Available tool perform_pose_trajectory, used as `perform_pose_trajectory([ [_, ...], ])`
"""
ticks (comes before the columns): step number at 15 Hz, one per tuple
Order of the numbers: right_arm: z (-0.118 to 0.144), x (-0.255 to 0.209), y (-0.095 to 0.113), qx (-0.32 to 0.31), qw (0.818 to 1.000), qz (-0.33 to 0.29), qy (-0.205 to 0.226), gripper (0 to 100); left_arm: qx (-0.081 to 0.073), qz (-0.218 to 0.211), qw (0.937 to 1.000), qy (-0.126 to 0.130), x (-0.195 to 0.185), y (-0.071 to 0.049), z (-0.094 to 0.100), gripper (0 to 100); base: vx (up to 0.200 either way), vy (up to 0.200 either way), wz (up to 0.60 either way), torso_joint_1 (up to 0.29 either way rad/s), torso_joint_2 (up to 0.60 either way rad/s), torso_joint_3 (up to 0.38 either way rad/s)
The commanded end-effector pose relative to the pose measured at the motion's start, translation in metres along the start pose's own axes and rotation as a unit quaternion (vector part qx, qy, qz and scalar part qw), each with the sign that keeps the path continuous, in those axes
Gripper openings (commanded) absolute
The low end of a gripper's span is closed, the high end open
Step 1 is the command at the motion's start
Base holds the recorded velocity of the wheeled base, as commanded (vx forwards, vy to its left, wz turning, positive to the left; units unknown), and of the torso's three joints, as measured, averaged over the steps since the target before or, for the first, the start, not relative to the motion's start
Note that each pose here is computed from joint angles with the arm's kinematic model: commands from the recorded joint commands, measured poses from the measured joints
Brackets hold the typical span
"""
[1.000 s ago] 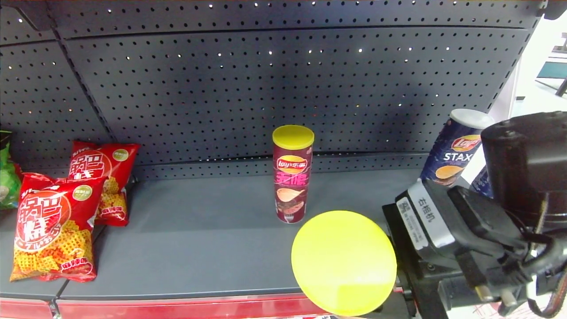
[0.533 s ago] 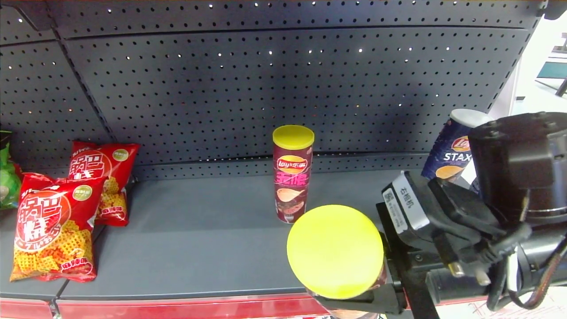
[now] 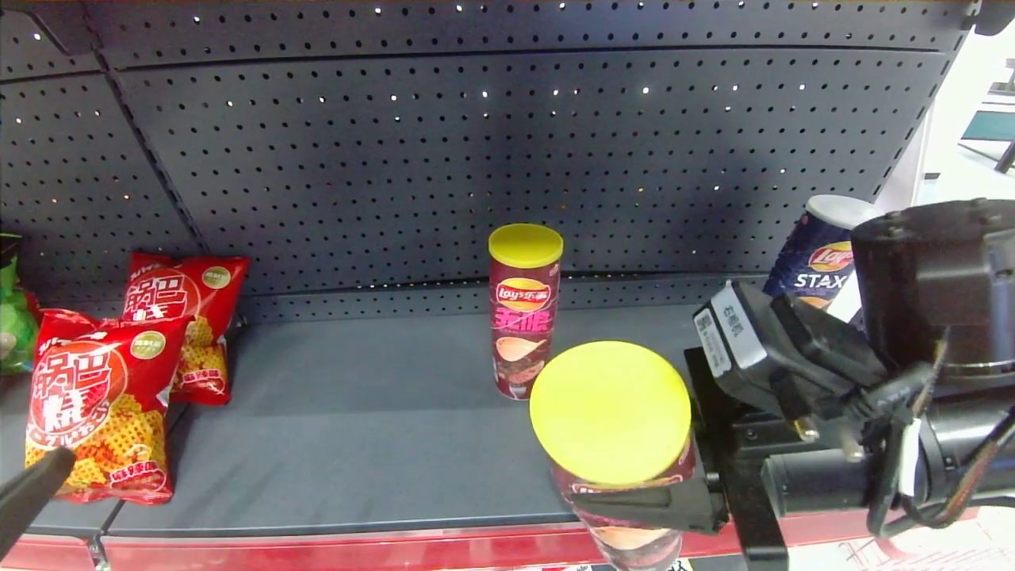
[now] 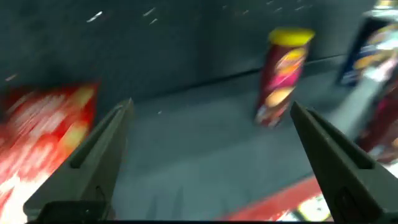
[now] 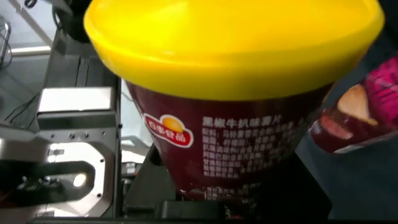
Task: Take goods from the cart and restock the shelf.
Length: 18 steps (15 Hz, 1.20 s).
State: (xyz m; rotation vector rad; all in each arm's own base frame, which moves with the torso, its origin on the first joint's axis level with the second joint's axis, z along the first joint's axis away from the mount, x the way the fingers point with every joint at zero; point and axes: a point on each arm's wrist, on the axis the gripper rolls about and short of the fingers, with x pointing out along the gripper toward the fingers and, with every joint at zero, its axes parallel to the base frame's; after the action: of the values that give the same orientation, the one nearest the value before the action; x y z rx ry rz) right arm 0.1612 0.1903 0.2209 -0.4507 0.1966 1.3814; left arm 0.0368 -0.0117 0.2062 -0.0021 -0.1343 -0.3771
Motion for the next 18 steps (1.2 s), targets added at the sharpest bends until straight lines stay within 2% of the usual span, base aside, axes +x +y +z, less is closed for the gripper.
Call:
perform_pose_trajectory([
  [1, 0.01, -0.004, -0.005, -0.001, 1.0, -0.015, -0.013, 0, -0.012, -0.098, 0.9942, 0.04, 0.093, 0.007, 0.014, 100, 0.0, 0.0, 0.0, 0.0, 0.0, 0.0],
  [2, 0.011, -0.006, -0.007, 0.002, 1.0, -0.024, -0.015, 0, -0.018, -0.118, 0.9913, 0.055, 0.104, 0.007, 0.011, 100, 0.0, 0.0, 0.0, 0.0, 0.0, 0.0],
  [3, 0.013, -0.008, -0.007, 0.007, 0.999, -0.027, -0.018, 0, -0.026, -0.147, 0.9854, 0.082, 0.116, 0.009, 0.001, 100, 0.0, 0.0, 0.0, 0.0, 0.0, 0.0],
  [4, 0.013, -0.009, -0.007, 0.012, 0.999, -0.028, -0.019, 0, -0.029, -0.169, 0.9803, 0.098, 0.125, 0.015, -0.007, 100, 0.0, 0.0, 0.0, 0.0, 0.0, 0.0],
  [5, 0.014, -0.009, -0.007, 0.01, 0.999, -0.029, -0.021, 0, -0.008, -0.174, 0.9792, 0.104, 0.134, 0.026, -0.014, 100, 0.0, 0.0, 0.0, 0.0, 0.0, 0.0],
  [6, 0.015, -0.009, -0.008, 0.009, 0.999, -0.032, -0.025, 0, 0.025, -0.185, 0.9773, 0.101, 0.143, 0.045, -0.022, 100, 0.0, 0.0, 0.0, 0.0, 0.0, 0.0],
  [7, 0.015, -0.009, -0.009, 0.009, 0.999, -0.035, -0.029, 0, 0.067, -0.21, 0.9724, 0.076, 0.153, 0.065, -0.025, 100, 0.0, 0.0, 0.0, 0.0, 0.0, 0.0],
  [8, 0.015, -0.009, -0.009, 0.013, 0.999, -0.036, -0.029, 0, 0.099, -0.223, 0.9682, 0.054, 0.164, 0.077, -0.025, 100, 0.0, 0.0, 0.0, 0.0, 0.0, 0.0],
  [9, 0.015, -0.009, -0.01, 0.016, 0.999, -0.038, -0.029, 0, 0.114, -0.225, 0.967, 0.036, 0.173, 0.08, -0.02, 100, 0.0, 0.0, 0.0, 0.0, 0.0, 0.0],
  [10, 0.015, -0.01, -0.01, 0.016, 0.999, -0.04, -0.029, 0, 0.114, -0.233, 0.9654, 0.031, 0.177, 0.078, -0.019, 100, 0.0, 0.0, 0.0, 0.0, 0.0, 0.0],
  [11, 0.016, -0.01, -0.012, 0.016, 0.998, -0.049, -0.028, 0, 0.101, -0.25, 0.9621, 0.038, 0.181, 0.071, -0.024, 100, 0.0, 0.0, 0.0, 0.0, 0.0, 0.0],
  [14, 0.018, -0.012, -0.016, 0.022, 0.997, -0.06, -0.031, 0, 0.072, -0.29, 0.9524, 0.059, 0.196, 0.066, -0.042, 100, 0.0, 0.0, 0.0, 0.0, 0.0, 0.0],
  [15, 0.017, -0.013, -0.018, 0.025, 0.997, -0.064, -0.03, 0, 0.053, -0.329, 0.9411, 0.06, 0.211, 0.059, -0.047, 100, 0.0, 0.0, 0.0, 0.0, 0.0, 0.0],
  [16, 0.017, -0.014, -0.02, 0.028, 0.997, -0.07, -0.028, 0, 0.05, -0.336, 0.9385, 0.062, 0.223, 0.059, -0.054, 100, 0.0, 0.0, 0.0, 0.0, 0.0, 0.0],
  [18, 0.016, -0.014, -0.022, 0.03, 0.996, -0.075, -0.026, 0, 0.056, -0.341, 0.9369, 0.053, 0.246, 0.062, -0.06, 100, 0.0, 0.0, 0.0, 0.0, 0.0, 0.0],
])
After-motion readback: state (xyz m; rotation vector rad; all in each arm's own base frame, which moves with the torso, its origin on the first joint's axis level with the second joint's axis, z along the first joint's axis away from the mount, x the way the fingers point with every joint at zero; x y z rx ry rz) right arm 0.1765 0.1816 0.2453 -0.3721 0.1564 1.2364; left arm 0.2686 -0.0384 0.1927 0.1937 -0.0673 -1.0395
